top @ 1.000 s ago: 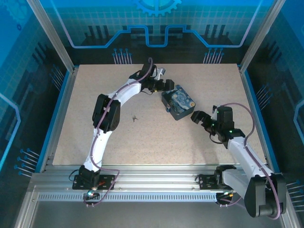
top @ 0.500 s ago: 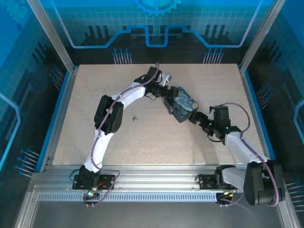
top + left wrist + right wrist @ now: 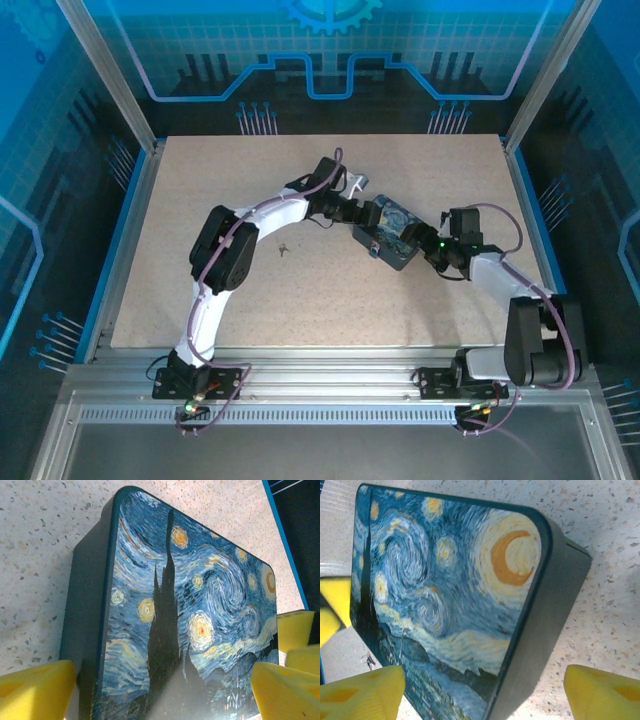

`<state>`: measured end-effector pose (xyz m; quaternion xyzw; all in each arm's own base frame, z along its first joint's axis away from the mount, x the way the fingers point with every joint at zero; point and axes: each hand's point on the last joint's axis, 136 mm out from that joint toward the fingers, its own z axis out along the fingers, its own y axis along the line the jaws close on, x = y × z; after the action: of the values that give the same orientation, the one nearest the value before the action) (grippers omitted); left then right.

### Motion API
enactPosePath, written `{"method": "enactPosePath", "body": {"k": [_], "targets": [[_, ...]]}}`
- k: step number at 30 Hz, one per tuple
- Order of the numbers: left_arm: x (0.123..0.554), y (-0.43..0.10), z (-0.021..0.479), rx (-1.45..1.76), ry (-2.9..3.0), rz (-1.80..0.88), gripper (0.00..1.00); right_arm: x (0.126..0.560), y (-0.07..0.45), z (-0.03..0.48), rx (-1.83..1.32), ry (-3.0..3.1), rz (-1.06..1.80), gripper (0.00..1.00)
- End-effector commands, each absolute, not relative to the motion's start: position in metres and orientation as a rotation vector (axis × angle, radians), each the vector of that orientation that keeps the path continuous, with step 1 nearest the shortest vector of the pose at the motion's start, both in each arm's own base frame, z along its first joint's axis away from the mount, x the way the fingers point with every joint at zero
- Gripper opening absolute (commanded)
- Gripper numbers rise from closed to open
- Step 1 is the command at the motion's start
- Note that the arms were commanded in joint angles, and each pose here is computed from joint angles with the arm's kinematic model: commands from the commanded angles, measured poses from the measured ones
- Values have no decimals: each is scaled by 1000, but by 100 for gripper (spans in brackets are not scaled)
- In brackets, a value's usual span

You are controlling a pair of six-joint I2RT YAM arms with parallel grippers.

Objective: Unlock the padlock with the key

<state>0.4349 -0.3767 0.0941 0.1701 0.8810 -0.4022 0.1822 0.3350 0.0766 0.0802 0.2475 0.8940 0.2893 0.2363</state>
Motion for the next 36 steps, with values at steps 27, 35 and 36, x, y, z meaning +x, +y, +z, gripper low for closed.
{"method": "enactPosePath", "body": {"k": [27,35,36], "targets": [[389,-316,120,283,2374,-1171,83,388,146,76,391,2618,904,66],[388,-284,120,199,2371,-1113,83,403,170,72,333,2646,906,68],[388,-281,120,191,2371,-1106,83,404,172,71,329,2649,905,68]]}}
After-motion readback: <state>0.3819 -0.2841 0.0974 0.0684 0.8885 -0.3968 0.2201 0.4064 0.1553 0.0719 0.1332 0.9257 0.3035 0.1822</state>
